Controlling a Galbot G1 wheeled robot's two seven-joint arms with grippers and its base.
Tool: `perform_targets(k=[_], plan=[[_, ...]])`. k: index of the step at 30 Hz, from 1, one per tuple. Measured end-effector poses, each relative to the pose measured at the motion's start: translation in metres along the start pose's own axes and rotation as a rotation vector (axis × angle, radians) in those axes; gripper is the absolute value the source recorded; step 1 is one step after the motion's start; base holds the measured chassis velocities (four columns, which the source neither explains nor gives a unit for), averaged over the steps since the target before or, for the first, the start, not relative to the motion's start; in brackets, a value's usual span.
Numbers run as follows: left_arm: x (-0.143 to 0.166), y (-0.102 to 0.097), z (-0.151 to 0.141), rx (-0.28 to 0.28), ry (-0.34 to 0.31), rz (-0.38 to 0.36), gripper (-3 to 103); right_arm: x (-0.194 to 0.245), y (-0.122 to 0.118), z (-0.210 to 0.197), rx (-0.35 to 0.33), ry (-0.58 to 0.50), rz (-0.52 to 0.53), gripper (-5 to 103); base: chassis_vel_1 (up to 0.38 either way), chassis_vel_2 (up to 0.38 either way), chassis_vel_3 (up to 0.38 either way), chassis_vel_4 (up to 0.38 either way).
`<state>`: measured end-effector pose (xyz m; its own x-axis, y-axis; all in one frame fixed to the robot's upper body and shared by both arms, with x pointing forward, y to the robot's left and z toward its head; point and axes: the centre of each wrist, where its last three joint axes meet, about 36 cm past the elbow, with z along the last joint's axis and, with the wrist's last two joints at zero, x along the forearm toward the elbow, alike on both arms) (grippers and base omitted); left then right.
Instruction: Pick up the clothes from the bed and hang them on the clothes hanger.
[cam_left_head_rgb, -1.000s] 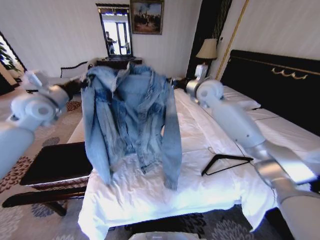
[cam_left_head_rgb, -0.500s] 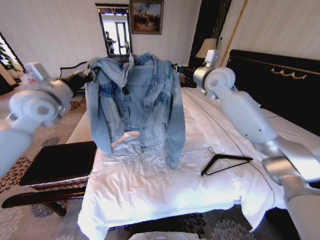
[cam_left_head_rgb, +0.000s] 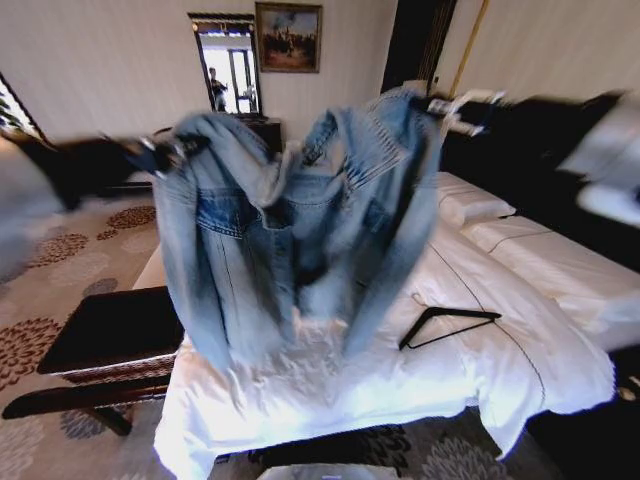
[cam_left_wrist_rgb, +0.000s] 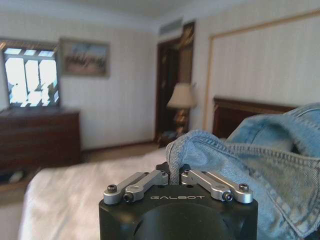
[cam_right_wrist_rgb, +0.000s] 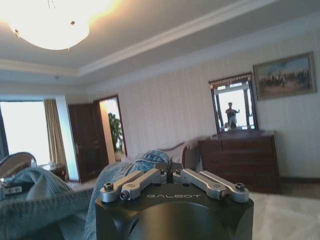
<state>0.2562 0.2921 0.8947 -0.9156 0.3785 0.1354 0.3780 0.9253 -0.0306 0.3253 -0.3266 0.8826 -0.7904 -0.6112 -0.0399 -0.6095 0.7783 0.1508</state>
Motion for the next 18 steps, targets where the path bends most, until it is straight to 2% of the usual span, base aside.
perform_targets(k=[1, 5, 6, 7, 8, 9, 12, 13, 14, 15, 17, 18], plan=[[0.007, -0.005, -0.004, 0.010, 0.037, -0.023, 6, 0.007, 0.006, -0.002, -0.007, 0.053, 0.032, 1, 0.000, 0.000, 0.000, 0.000], [0.000, -0.007, 0.010, 0.023, 0.079, -0.037, 6, 0.011, 0.014, 0.001, -0.027, 0.113, 0.089, 1, 0.000, 0.000, 0.000, 0.000], [-0.008, -0.006, 0.022, 0.032, 0.100, -0.031, 6, 0.010, 0.016, 0.006, -0.035, 0.139, 0.118, 1, 0.000, 0.000, 0.000, 0.000], [-0.023, -0.006, 0.046, 0.036, 0.121, -0.024, 6, 0.004, 0.014, 0.019, -0.055, 0.192, 0.167, 1, 0.000, 0.000, 0.000, 0.000], [-0.023, -0.006, 0.046, 0.036, 0.121, -0.024, 6, 0.004, 0.014, 0.019, -0.055, 0.192, 0.167, 1, 0.000, 0.000, 0.000, 0.000], [-0.031, -0.004, 0.059, 0.041, 0.128, -0.026, 6, -0.003, 0.011, 0.031, -0.073, 0.229, 0.195, 1, 0.000, 0.000, 0.000, 0.000], [-0.063, 0.009, 0.111, 0.092, 0.185, -0.064, 6, -0.026, -0.002, 0.079, -0.117, 0.330, 0.253, 1, 0.000, 0.000, 0.000, 0.000], [-0.081, 0.013, 0.149, 0.117, 0.231, -0.094, 6, -0.039, -0.013, 0.111, -0.120, 0.364, 0.271, 1, 0.000, 0.000, 0.000, 0.000], [-0.081, 0.013, 0.149, 0.117, 0.231, -0.094, 6, -0.039, -0.013, 0.111, -0.120, 0.364, 0.271, 1, 0.000, 0.000, 0.000, 0.000], [-0.090, 0.012, 0.172, 0.127, 0.260, -0.103, 6, -0.044, -0.019, 0.129, -0.116, 0.381, 0.283, 1, 0.000, 0.000, 0.000, 0.000], [-0.114, 0.005, 0.238, 0.190, 0.371, -0.097, 6, -0.053, -0.036, 0.184, -0.128, 0.456, 0.313, 1, 0.000, 0.000, 0.000, 0.000], [-0.122, 0.003, 0.255, 0.206, 0.395, -0.095, 6, -0.055, -0.040, 0.200, -0.137, 0.479, 0.315, 1, 0.000, 0.000, 0.000, 0.000]])
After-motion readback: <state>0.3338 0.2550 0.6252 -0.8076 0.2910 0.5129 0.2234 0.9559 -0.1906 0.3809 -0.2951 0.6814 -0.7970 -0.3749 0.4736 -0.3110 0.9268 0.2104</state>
